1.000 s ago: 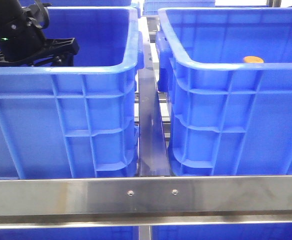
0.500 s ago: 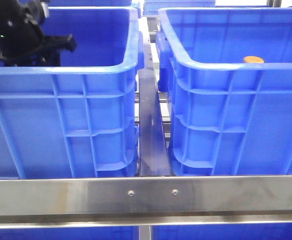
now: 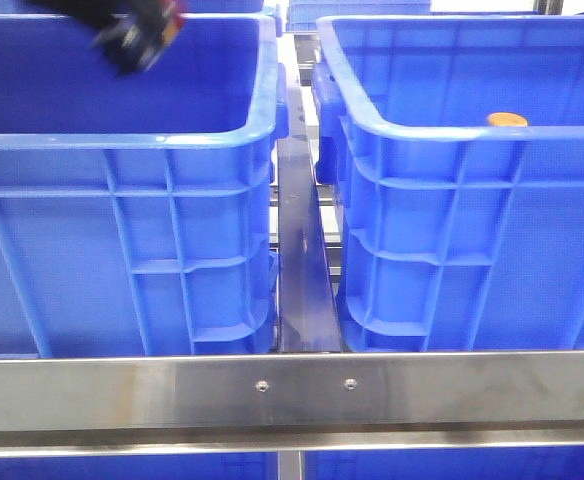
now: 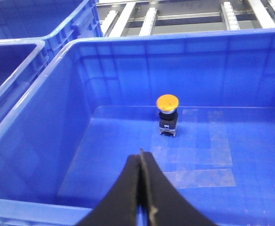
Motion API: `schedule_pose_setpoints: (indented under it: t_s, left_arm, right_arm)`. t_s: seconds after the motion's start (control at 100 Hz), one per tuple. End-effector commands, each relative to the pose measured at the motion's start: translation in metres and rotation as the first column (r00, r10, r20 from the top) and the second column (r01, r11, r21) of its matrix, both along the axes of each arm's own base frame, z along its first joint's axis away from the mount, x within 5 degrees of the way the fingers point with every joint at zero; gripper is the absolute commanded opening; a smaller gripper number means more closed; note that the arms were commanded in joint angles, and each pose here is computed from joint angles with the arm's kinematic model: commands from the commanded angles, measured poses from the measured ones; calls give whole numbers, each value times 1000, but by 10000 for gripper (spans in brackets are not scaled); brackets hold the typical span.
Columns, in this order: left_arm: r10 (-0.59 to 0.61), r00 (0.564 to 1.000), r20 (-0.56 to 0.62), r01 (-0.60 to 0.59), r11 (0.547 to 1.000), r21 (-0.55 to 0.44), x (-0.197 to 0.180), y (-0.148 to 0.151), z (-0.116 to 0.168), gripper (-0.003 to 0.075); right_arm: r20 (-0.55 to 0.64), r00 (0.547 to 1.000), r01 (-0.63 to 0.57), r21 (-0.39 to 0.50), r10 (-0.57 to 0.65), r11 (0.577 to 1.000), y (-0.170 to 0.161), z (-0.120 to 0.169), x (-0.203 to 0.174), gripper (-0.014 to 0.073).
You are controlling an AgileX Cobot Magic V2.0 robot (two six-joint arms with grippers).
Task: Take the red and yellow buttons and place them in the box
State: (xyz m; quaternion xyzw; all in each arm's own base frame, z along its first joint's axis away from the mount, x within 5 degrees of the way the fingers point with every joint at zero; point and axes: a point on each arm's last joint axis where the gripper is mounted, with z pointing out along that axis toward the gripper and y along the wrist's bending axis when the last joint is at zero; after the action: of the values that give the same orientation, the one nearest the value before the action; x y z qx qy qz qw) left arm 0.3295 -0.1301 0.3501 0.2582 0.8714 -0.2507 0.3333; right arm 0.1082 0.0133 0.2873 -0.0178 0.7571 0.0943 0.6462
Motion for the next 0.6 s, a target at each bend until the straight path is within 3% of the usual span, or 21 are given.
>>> schedule_pose_setpoints:
  t_s: [0.0, 0.14, 0.59]
  left_arm:
    - [-110, 984, 140, 129, 983, -132, -20, -8, 41, 31]
    - [-258, 958, 125, 279, 939, -201, -34, -23, 44, 31]
    - [-438, 892, 115, 453, 866, -212, -68, -77, 43, 31]
  right_arm:
    - [39, 999, 23, 18, -24, 1000, -2, 10, 1, -66]
    - [26, 1000, -10, 20, 9, 1000, 1, 9, 0, -66]
    - [16, 1000, -25, 21, 25, 999, 3, 8, 0, -66]
